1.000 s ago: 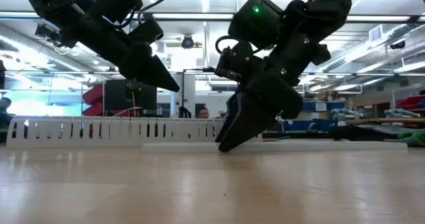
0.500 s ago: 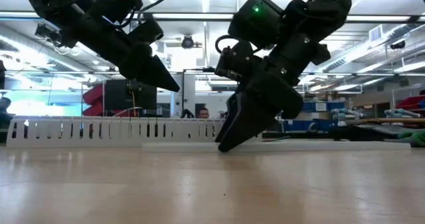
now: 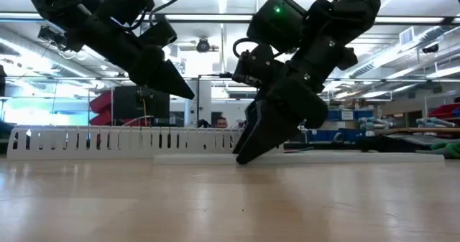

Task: Ziptie cables
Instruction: Close the white cable duct

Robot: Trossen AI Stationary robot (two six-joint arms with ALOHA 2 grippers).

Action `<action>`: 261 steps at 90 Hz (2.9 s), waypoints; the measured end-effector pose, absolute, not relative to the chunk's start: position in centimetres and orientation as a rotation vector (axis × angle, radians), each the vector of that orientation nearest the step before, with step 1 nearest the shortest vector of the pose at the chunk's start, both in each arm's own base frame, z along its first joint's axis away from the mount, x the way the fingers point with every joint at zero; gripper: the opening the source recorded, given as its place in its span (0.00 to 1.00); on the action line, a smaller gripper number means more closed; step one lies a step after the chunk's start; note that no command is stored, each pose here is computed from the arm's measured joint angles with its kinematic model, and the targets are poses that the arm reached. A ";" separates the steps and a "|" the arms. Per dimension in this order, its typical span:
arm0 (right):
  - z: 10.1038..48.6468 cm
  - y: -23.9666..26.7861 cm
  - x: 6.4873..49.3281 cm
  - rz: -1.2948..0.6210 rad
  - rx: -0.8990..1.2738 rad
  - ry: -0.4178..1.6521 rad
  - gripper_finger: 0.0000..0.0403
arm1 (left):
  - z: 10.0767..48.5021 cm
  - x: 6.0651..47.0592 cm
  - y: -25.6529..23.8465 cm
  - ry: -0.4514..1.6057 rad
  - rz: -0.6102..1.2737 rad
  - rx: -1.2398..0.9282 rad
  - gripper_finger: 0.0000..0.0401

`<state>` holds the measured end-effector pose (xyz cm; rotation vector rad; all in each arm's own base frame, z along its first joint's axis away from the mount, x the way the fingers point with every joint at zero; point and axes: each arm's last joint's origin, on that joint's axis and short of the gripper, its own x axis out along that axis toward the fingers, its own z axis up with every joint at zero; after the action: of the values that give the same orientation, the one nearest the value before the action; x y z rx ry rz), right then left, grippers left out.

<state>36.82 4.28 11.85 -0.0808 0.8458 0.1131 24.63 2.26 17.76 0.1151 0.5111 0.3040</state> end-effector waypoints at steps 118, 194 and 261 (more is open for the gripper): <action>11.9 4.3 36.8 0.116 -0.078 0.844 0.61 | 17.8 24.6 2.3 0.511 0.304 0.115 0.46; 12.3 4.6 37.0 0.131 -0.075 0.809 0.59 | 17.8 24.6 2.3 0.511 0.304 0.115 0.46; 16.0 4.7 36.2 0.209 -0.068 0.746 0.58 | 17.7 24.6 2.1 0.518 0.246 0.108 0.46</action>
<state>36.15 4.69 15.95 -0.0685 0.7461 0.2088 24.62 2.10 17.67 0.1081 0.5175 0.2455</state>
